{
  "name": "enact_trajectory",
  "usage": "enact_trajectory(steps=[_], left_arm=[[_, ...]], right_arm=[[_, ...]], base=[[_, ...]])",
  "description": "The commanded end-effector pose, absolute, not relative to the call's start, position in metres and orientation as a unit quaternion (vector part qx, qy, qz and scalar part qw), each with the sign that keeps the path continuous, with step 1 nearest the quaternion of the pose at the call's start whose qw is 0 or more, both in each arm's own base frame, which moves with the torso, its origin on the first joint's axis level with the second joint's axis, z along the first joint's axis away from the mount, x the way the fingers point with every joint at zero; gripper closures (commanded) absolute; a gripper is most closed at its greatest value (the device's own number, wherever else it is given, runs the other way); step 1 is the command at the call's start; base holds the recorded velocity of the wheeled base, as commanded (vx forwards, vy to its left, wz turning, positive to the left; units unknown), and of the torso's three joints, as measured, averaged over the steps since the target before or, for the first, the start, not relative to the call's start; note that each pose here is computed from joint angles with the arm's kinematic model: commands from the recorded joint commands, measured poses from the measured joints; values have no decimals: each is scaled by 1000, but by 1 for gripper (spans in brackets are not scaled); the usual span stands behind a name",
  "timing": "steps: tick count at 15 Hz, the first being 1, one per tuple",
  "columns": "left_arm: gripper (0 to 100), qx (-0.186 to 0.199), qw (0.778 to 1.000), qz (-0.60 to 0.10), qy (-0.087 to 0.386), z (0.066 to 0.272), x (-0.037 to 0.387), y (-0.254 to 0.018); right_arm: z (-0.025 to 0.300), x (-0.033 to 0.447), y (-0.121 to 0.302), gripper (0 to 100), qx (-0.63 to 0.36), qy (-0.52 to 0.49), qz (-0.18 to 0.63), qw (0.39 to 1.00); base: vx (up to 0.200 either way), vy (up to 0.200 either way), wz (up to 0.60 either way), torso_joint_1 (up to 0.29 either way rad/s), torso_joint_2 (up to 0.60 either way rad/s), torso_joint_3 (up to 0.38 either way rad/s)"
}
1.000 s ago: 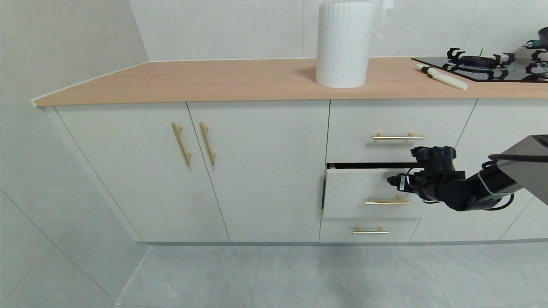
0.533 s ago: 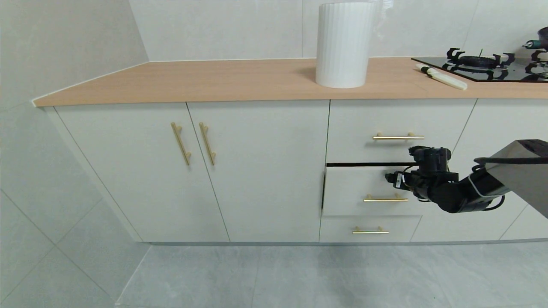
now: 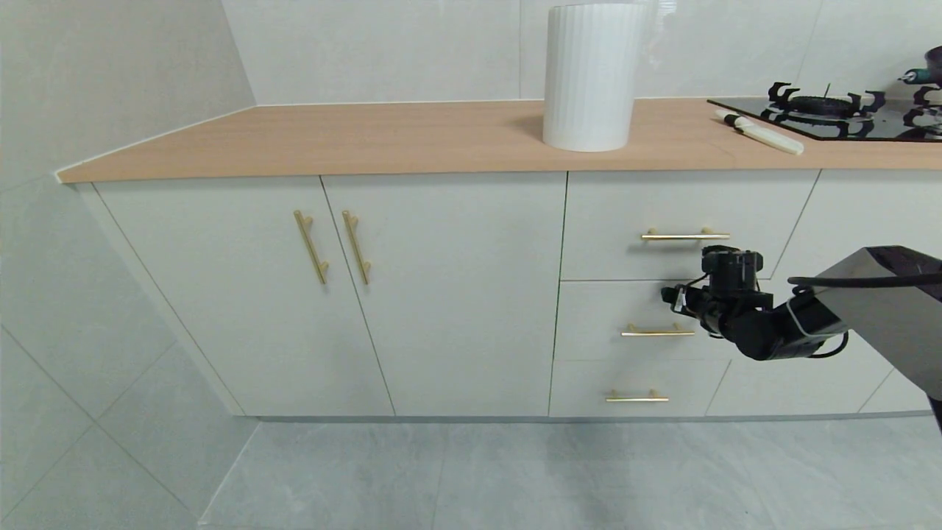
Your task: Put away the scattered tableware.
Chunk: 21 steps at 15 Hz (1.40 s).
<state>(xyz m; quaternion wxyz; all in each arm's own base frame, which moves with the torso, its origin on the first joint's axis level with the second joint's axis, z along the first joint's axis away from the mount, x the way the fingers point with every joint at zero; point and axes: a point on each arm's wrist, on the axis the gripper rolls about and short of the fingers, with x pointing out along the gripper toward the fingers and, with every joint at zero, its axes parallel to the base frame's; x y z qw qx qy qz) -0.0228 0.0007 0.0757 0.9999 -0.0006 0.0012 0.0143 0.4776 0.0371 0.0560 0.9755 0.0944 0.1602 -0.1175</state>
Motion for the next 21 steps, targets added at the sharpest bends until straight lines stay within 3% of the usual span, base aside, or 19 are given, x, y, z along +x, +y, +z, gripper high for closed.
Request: enact_trajectory(steps=[1, 7, 9, 10, 11, 14, 16, 19, 21], left_arm=[[0, -1, 1000, 15, 2, 76, -23, 1], [0, -1, 1000, 15, 2, 76, -23, 1], [0, -1, 1000, 15, 2, 76, -23, 1], [0, -1, 1000, 15, 2, 76, -23, 1], [0, -1, 1000, 15, 2, 76, -23, 1], [0, -1, 1000, 15, 2, 76, -23, 1], [0, -1, 1000, 15, 2, 76, -23, 1], [0, -1, 1000, 15, 2, 76, -23, 1], [0, -1, 1000, 15, 2, 76, -23, 1]], right_arm=[[51, 481, 38, 0, 94, 155, -118, 976], [73, 467, 36, 0, 96, 149, -118, 977], [137, 409, 31, 0, 101, 123, -112, 981], [145, 399, 30, 0, 102, 118, -112, 981], [182, 358, 26, 0, 109, 86, -111, 984], [237, 265, 16, 0, 114, 11, -125, 985], [249, 197, 9, 0, 84, -28, -140, 986], [238, 112, 1, 0, 48, -70, -145, 986], [232, 68, -7, 0, 21, -79, -193, 978]], base=[[0, 0, 0, 0, 0, 0], [0, 0, 0, 0, 0, 0], [0, 0, 0, 0, 0, 0], [0, 0, 0, 0, 0, 0], [0, 0, 0, 0, 0, 0], [0, 0, 0, 0, 0, 0], [0, 0, 0, 0, 0, 0], [0, 0, 0, 0, 0, 0], [0, 0, 0, 0, 0, 0]])
